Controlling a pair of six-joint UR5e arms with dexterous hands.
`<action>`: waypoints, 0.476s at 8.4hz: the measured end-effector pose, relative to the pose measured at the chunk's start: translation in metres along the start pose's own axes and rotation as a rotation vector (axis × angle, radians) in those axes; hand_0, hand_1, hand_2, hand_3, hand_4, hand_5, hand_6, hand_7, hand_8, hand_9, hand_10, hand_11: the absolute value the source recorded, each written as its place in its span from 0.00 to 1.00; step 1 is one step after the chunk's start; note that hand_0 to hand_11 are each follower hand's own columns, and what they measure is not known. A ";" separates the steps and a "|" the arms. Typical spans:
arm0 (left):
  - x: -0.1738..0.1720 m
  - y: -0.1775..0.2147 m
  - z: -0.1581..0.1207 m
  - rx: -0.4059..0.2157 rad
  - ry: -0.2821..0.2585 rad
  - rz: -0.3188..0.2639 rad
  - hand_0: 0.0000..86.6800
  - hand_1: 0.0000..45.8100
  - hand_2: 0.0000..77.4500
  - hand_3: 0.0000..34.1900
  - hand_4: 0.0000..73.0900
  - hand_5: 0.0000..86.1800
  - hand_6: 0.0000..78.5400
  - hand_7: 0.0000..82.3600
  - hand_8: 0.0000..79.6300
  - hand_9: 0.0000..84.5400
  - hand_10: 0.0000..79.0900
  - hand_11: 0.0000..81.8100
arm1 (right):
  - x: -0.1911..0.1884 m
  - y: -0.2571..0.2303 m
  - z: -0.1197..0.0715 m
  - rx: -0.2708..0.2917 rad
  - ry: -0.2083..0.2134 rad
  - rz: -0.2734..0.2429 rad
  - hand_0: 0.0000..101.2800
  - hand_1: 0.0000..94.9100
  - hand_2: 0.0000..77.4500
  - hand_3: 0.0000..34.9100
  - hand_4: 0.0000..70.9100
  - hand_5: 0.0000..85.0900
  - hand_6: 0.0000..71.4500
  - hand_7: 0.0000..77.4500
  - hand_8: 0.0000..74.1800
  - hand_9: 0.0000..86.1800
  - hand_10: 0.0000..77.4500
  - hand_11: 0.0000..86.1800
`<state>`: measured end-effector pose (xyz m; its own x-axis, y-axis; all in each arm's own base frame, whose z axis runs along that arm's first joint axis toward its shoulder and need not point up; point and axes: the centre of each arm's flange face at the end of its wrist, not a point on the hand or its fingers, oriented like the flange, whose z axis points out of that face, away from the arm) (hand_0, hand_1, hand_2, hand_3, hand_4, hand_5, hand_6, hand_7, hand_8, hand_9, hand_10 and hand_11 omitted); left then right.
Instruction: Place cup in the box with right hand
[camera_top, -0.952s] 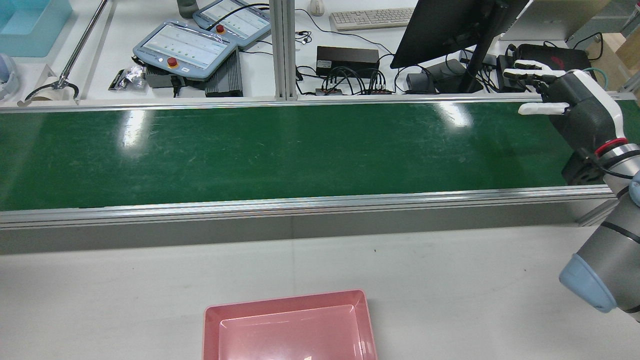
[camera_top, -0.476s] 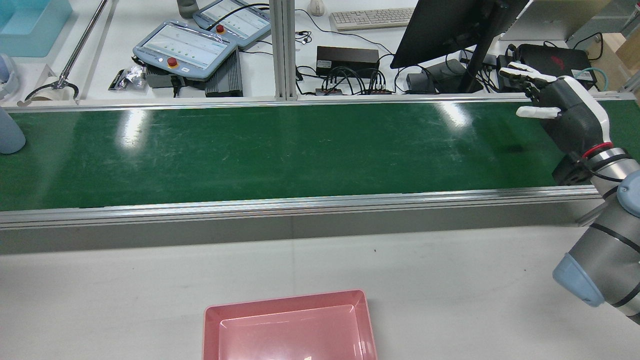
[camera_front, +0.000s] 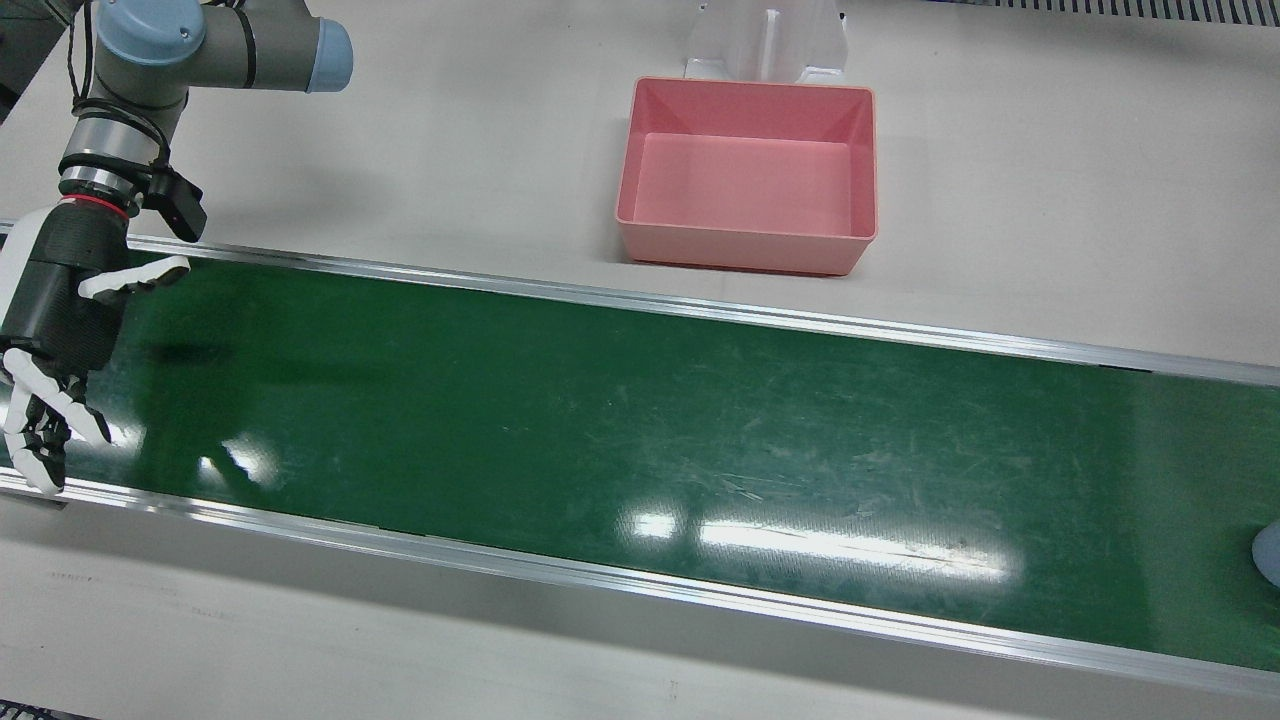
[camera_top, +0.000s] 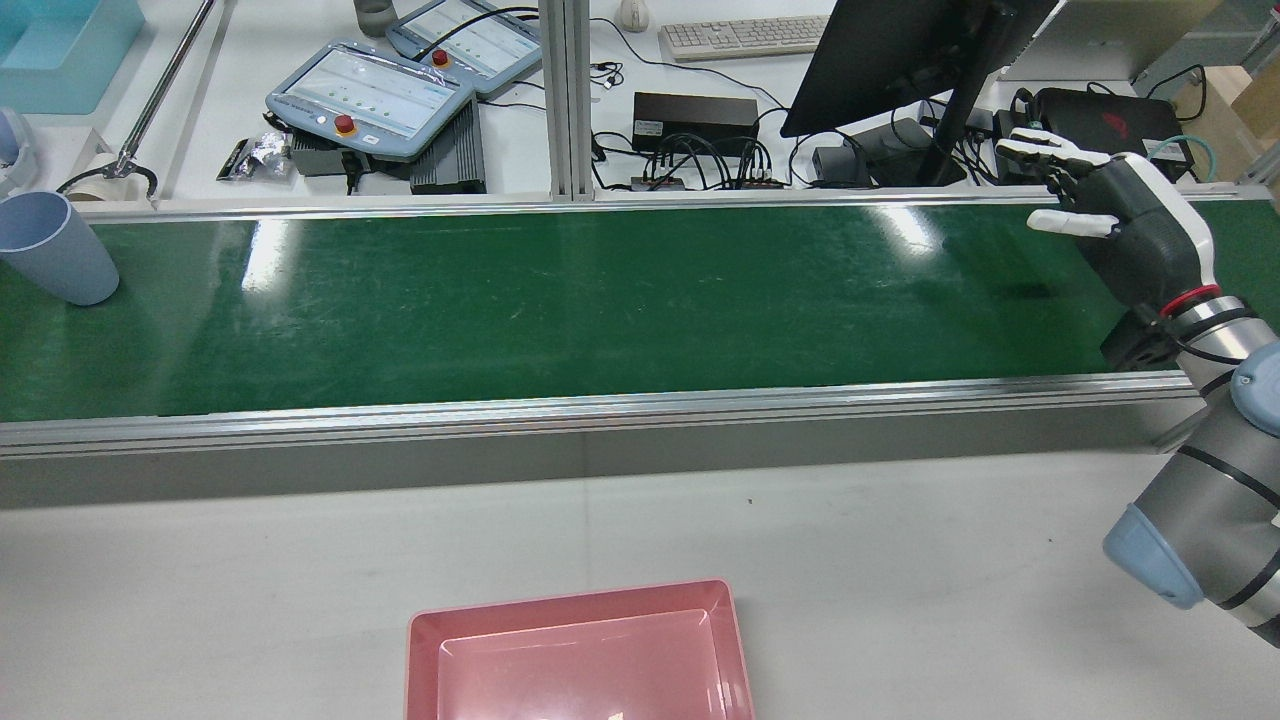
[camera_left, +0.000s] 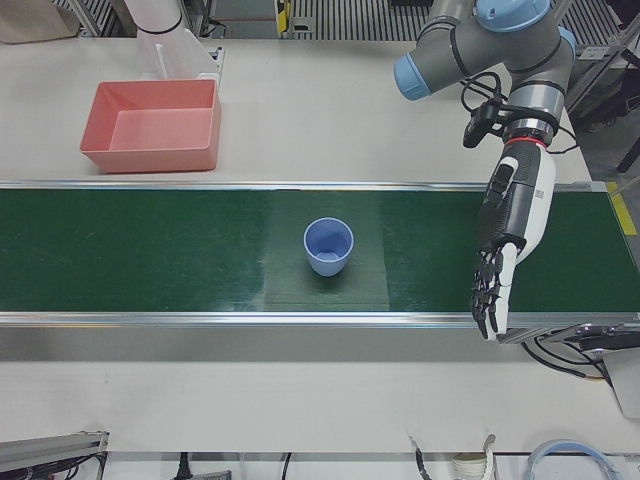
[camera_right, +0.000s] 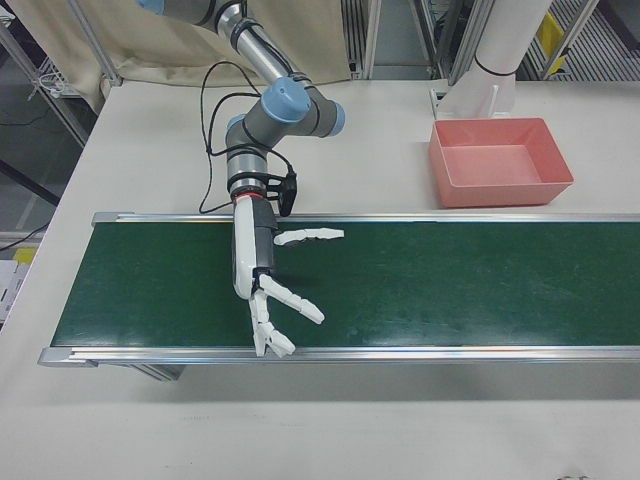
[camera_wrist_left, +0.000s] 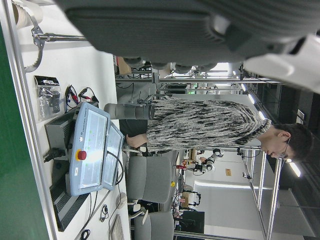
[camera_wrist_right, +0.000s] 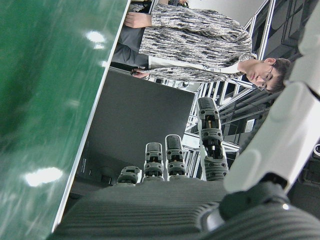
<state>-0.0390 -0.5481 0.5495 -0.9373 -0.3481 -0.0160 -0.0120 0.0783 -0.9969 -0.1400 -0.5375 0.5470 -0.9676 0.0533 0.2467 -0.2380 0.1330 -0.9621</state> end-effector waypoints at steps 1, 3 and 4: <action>0.000 0.000 0.000 0.000 0.000 0.000 0.00 0.01 0.01 0.00 0.01 0.01 0.01 0.01 0.00 0.00 0.00 0.00 | 0.001 0.001 0.003 -0.001 -0.001 0.000 0.44 0.03 0.15 0.00 0.34 0.03 0.08 0.34 0.11 0.20 0.04 0.06; 0.000 0.000 0.000 0.000 0.000 0.000 0.00 0.01 0.01 0.00 0.01 0.01 0.00 0.01 0.00 0.00 0.00 0.00 | 0.001 0.000 0.004 0.002 0.000 -0.005 0.44 0.10 0.10 0.00 0.34 0.03 0.09 0.34 0.10 0.20 0.04 0.06; 0.000 0.000 0.000 -0.001 0.000 0.000 0.00 0.01 0.01 0.00 0.01 0.01 0.01 0.01 0.00 0.00 0.00 0.00 | 0.001 -0.001 0.004 0.004 -0.001 -0.006 0.44 0.05 0.05 0.00 0.36 0.03 0.09 0.34 0.10 0.20 0.04 0.05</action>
<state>-0.0390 -0.5481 0.5493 -0.9373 -0.3481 -0.0162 -0.0121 0.0789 -0.9968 -0.1411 -0.5417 0.5480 -0.9662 0.0516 0.2526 -0.2443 0.1294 -0.9610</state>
